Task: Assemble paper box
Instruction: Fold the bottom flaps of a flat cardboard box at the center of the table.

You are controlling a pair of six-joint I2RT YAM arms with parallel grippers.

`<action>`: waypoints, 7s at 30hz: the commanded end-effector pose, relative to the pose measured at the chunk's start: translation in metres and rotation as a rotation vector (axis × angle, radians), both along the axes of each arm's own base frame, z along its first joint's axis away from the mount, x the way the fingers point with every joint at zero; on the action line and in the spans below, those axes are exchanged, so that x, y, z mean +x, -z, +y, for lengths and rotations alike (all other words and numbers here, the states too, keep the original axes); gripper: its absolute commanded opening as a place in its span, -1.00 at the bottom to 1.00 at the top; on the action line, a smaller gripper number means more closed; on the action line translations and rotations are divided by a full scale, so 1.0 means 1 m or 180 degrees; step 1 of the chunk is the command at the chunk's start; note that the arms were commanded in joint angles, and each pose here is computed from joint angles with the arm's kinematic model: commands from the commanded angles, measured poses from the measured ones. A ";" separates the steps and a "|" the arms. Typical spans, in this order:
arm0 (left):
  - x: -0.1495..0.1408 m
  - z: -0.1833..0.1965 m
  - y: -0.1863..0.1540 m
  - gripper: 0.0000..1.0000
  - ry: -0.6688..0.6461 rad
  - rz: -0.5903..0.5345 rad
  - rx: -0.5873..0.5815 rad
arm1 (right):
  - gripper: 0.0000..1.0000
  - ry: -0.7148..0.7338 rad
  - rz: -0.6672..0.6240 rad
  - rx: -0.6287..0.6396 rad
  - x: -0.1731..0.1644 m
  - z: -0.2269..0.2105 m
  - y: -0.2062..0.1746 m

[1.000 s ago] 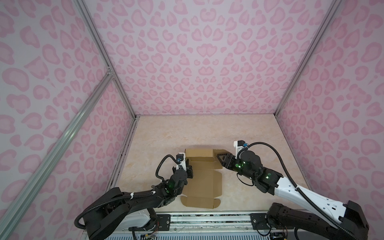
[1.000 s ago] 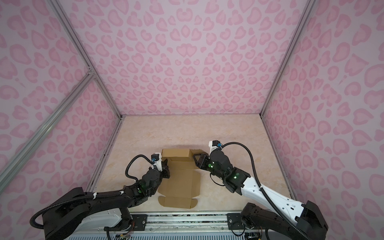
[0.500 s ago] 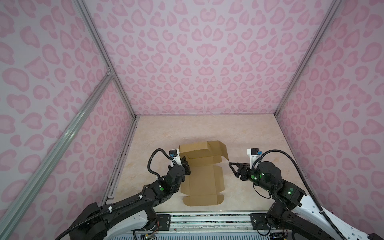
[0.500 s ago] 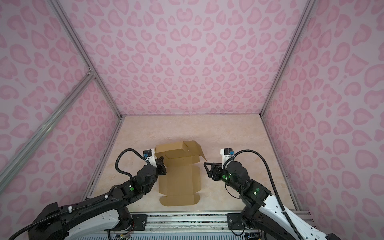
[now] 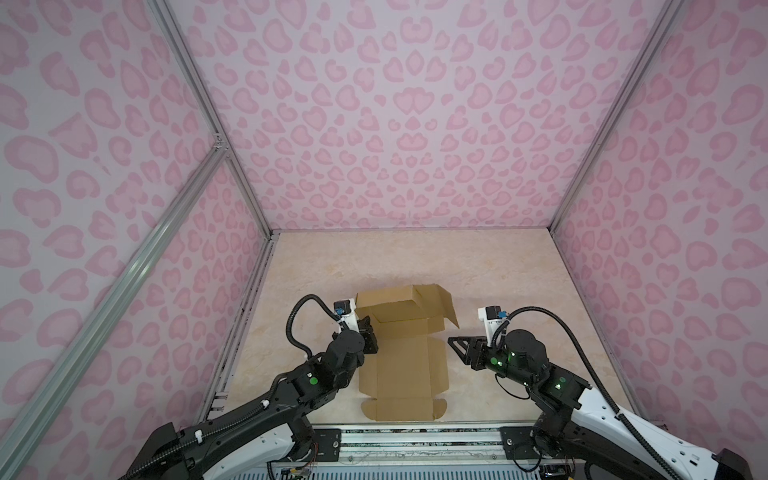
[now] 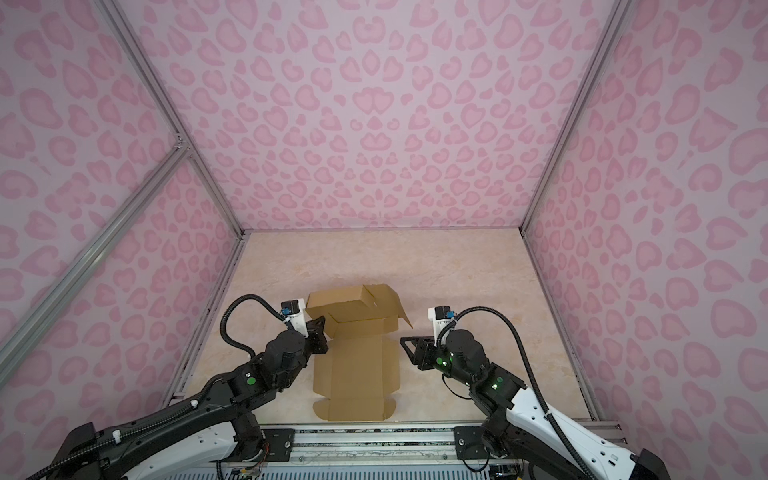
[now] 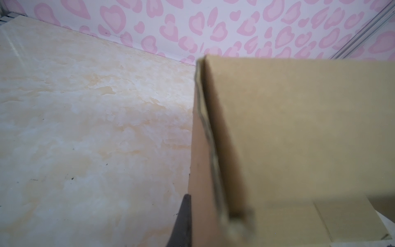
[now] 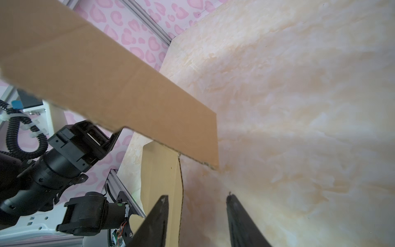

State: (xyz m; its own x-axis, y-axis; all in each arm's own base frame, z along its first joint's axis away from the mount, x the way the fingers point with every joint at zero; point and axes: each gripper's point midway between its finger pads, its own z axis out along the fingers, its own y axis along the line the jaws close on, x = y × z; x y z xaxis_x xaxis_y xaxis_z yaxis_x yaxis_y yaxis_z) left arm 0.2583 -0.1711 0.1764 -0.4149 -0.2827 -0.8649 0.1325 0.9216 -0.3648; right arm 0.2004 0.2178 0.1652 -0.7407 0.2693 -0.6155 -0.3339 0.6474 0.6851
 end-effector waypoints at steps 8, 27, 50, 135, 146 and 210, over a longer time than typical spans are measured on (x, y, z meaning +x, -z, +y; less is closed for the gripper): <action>0.000 -0.007 -0.004 -0.95 0.0046 0.0063 -0.0158 | -0.14 0.0101 -0.0291 0.0319 0.006 0.011 -0.019; -0.004 -0.010 0.012 -0.96 0.0075 0.0190 -0.0207 | -0.13 -0.0001 -0.0523 0.0534 0.014 0.041 -0.039; -0.006 -0.007 0.012 -0.95 0.0054 0.0168 -0.0215 | -0.12 -0.0202 -0.0407 0.0326 0.014 0.086 -0.021; -0.013 -0.040 0.021 -0.94 0.0900 0.0380 0.0013 | -0.06 -0.0481 -0.0390 -0.0336 -0.010 0.037 -0.026; -0.015 -0.039 0.023 -0.94 0.0910 0.0391 0.0012 | -0.07 -0.0466 -0.0525 -0.0618 -0.008 0.044 -0.027; -0.019 -0.044 0.025 -0.96 0.0808 0.0684 -0.0044 | -0.57 0.0367 -0.1164 -0.2188 0.020 0.061 -0.029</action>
State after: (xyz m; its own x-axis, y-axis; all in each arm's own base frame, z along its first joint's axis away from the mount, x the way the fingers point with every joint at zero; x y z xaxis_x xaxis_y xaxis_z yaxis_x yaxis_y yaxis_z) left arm 0.2398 -0.2089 0.1448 -0.6426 -0.1472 -0.7519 0.2649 0.8782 -0.3983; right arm 0.2183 0.2763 0.1921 -0.4568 -0.2042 -0.8658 -0.3703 0.9286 -0.0236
